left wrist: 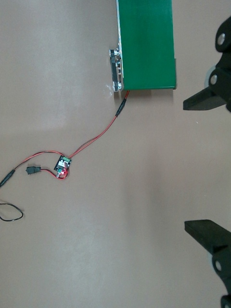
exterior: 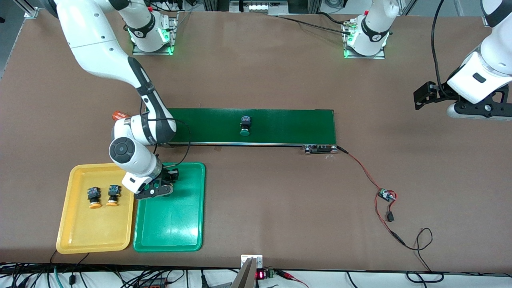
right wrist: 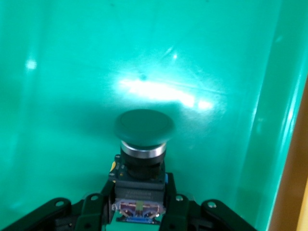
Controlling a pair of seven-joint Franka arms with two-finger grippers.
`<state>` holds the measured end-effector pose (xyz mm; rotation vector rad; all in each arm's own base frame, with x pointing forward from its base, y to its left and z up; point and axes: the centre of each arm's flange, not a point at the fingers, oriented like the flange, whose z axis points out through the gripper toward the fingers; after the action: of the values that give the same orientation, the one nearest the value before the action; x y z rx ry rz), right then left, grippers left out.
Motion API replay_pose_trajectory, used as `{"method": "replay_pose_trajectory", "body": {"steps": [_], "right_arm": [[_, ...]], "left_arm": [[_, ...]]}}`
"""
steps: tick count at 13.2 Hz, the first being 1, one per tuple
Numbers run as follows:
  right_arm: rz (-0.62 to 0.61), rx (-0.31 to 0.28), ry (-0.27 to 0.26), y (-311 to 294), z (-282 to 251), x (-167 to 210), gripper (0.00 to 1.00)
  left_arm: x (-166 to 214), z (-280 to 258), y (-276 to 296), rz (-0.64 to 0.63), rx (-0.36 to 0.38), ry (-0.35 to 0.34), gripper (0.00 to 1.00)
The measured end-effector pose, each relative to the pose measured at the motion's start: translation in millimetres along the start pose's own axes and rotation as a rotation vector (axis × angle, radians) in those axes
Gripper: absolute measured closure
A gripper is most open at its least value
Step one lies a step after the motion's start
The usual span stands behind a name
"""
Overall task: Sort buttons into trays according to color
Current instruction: 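Carry the green button into the green tray and open the right gripper, then return the right gripper to the belt and grasp the second green button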
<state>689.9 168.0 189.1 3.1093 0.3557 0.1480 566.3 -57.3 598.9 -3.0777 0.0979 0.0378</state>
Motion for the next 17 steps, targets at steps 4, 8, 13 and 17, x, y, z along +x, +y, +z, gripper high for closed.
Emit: {"method": "replay_pose_trajectory", "body": {"steps": [4, 8, 13, 17], "right_arm": [[0.004, -0.005, 0.016, 9, 1, 4, 0.44], [0.072, 0.002, -0.05, -20, -57, 8, 0.0], [0.171, -0.017, -0.174, -101, -144, -30, 0.0], [0.213, -0.044, -0.213, -179, -145, -78, 0.0]], "left_arm": [[3, -1, 1, 0.001, -0.001, 0.023, 0.0], [7, 0, 1, 0.001, -0.002, 0.038, 0.0], [7, 0, 1, 0.0, -0.002, 0.038, 0.0], [7, 0, 1, 0.0, -0.002, 0.038, 0.0]]}}
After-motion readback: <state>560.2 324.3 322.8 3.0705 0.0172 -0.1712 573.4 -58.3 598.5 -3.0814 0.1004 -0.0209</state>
